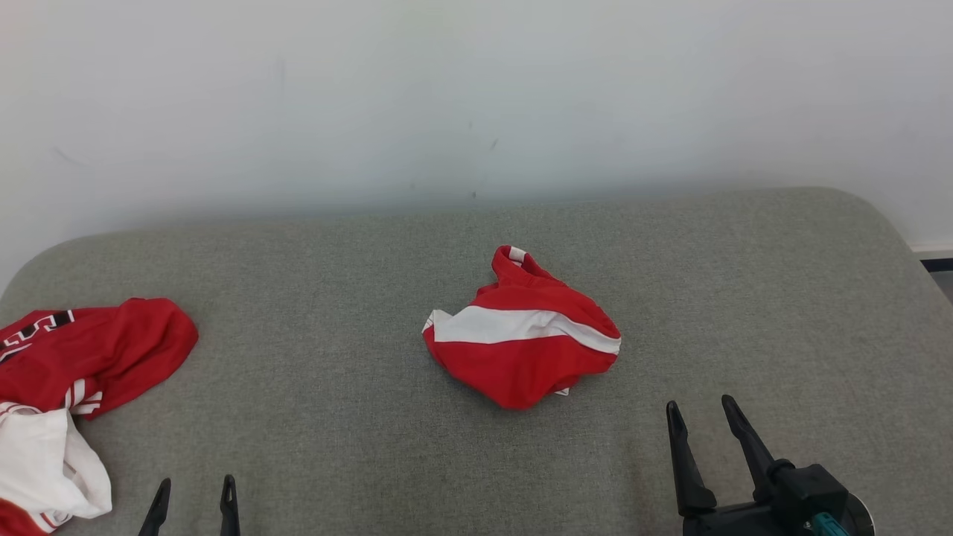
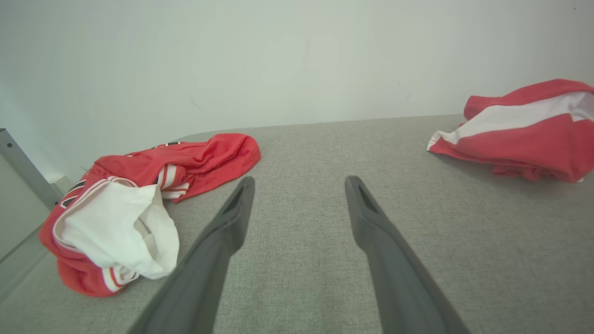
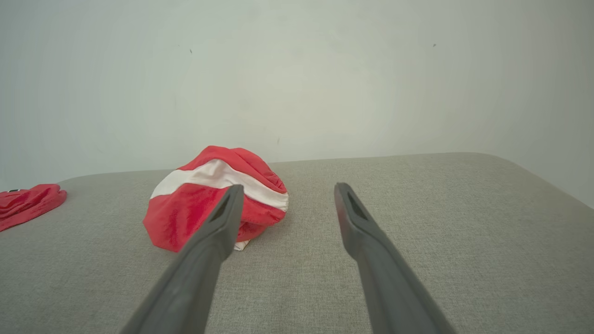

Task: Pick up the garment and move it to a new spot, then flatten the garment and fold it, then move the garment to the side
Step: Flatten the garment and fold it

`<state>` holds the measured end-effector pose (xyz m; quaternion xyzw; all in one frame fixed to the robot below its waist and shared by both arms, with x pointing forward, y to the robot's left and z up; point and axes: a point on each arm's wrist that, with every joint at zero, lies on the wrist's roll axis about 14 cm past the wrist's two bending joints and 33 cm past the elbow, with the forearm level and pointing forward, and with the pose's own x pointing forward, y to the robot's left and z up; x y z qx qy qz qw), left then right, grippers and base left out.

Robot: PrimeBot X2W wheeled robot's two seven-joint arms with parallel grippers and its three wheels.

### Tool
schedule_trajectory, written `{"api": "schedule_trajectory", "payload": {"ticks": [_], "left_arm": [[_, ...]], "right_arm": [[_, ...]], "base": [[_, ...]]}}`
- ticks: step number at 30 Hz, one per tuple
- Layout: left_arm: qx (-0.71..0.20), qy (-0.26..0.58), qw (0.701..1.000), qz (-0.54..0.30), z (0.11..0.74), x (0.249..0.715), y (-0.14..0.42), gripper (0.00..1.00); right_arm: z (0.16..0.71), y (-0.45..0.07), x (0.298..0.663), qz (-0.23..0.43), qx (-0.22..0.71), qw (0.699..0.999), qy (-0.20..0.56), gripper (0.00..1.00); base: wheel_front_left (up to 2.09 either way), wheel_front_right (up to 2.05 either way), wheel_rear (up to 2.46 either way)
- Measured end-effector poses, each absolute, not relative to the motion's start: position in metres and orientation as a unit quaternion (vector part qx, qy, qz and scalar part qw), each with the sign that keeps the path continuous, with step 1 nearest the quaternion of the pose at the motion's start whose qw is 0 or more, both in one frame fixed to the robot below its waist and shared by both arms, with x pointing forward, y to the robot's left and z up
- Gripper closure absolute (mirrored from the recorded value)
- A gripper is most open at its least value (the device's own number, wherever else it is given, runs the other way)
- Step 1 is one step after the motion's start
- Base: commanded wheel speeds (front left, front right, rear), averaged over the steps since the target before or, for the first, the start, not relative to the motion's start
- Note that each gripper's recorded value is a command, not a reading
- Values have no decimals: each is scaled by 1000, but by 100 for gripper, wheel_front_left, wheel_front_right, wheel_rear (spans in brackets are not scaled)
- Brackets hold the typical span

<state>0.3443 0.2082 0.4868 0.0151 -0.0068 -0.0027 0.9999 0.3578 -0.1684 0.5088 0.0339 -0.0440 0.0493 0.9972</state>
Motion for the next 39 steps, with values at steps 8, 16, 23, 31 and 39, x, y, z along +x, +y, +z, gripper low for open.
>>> {"api": "schedule_trajectory", "payload": {"ticks": [8,16,23,31,39], "left_arm": [[17,-6,1000,-1,486,341,210,0],[17,-26,1000,-2,499,342,208,0],[15,-30,999,-4,504,342,206,0],[9,-23,1000,-6,503,341,206,0],[-2,-11,1000,-6,499,339,205,0]], "right_arm": [[503,-168,355,50,28,998,-35,0],[500,-168,352,50,28,998,-31,0],[501,-169,351,48,27,998,-32,0],[500,-170,351,47,28,998,-31,0],[499,-170,350,46,28,998,-29,0]], "base": [[0,0,0],[0,0,0],[0,0,0],[0,0,0],[0,0,0]]}}
